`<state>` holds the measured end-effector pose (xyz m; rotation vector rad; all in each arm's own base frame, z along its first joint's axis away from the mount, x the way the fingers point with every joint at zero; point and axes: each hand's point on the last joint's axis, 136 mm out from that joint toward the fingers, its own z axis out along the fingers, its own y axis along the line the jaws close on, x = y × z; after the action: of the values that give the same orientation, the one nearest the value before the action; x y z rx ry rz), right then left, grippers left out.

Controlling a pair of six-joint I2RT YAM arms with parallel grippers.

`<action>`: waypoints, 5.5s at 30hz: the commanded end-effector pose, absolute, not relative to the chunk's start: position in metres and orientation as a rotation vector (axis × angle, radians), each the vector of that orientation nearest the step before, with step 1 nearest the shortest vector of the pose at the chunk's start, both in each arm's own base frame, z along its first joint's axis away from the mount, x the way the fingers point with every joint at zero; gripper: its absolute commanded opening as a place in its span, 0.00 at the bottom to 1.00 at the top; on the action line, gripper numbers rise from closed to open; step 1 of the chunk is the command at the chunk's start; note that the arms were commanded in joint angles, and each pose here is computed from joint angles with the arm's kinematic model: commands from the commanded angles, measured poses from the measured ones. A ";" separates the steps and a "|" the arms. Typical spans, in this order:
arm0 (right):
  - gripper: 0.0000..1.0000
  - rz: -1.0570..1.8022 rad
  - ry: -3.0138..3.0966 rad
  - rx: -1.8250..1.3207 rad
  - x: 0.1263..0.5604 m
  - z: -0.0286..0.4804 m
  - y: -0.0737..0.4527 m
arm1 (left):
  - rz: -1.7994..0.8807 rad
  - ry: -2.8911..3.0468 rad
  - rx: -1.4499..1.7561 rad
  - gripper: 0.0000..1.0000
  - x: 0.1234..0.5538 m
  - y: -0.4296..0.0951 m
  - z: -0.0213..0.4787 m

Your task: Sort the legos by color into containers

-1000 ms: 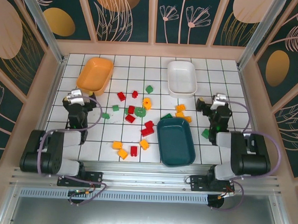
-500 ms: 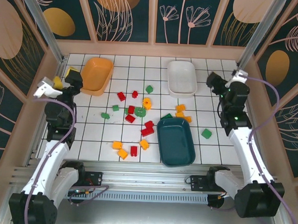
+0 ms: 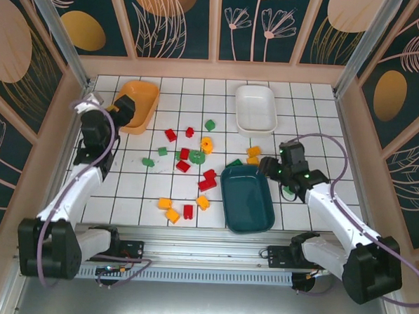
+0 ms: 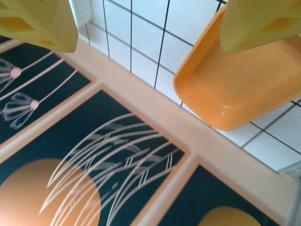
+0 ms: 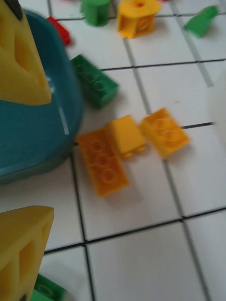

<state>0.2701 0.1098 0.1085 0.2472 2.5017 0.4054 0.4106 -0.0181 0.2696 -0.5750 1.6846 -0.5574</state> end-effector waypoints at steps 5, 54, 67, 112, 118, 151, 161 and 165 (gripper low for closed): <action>0.60 0.277 2.598 0.300 0.244 0.072 0.104 | -0.522 2.006 -0.422 0.77 0.448 -0.044 0.226; 0.00 0.291 2.262 0.063 0.313 0.201 0.167 | -0.160 2.496 -0.190 0.27 0.527 -0.067 0.072; 0.00 0.338 1.977 0.032 0.492 0.251 0.198 | -0.360 2.452 -0.218 0.08 0.531 -0.091 0.081; 0.00 0.196 2.269 -0.094 0.600 0.129 0.265 | -0.747 2.318 -0.155 0.00 0.543 -0.202 0.112; 0.00 0.166 2.299 -0.082 0.598 0.127 0.261 | -0.693 2.307 -0.142 0.00 0.554 -0.202 0.104; 0.38 0.184 2.265 -0.044 0.596 0.184 0.237 | -0.946 2.214 -0.177 0.48 0.546 -0.224 0.160; 0.39 0.080 2.412 -0.032 0.566 0.127 0.157 | -0.438 2.325 -0.199 0.45 0.539 -0.145 0.134; 0.37 0.106 2.485 -0.084 0.554 0.095 0.164 | -0.371 2.390 -0.180 0.31 0.538 -0.139 0.109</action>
<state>0.5649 0.1406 0.1021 0.0151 2.4666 0.0501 0.5442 -0.1543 0.1314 -0.2104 2.3139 -0.5163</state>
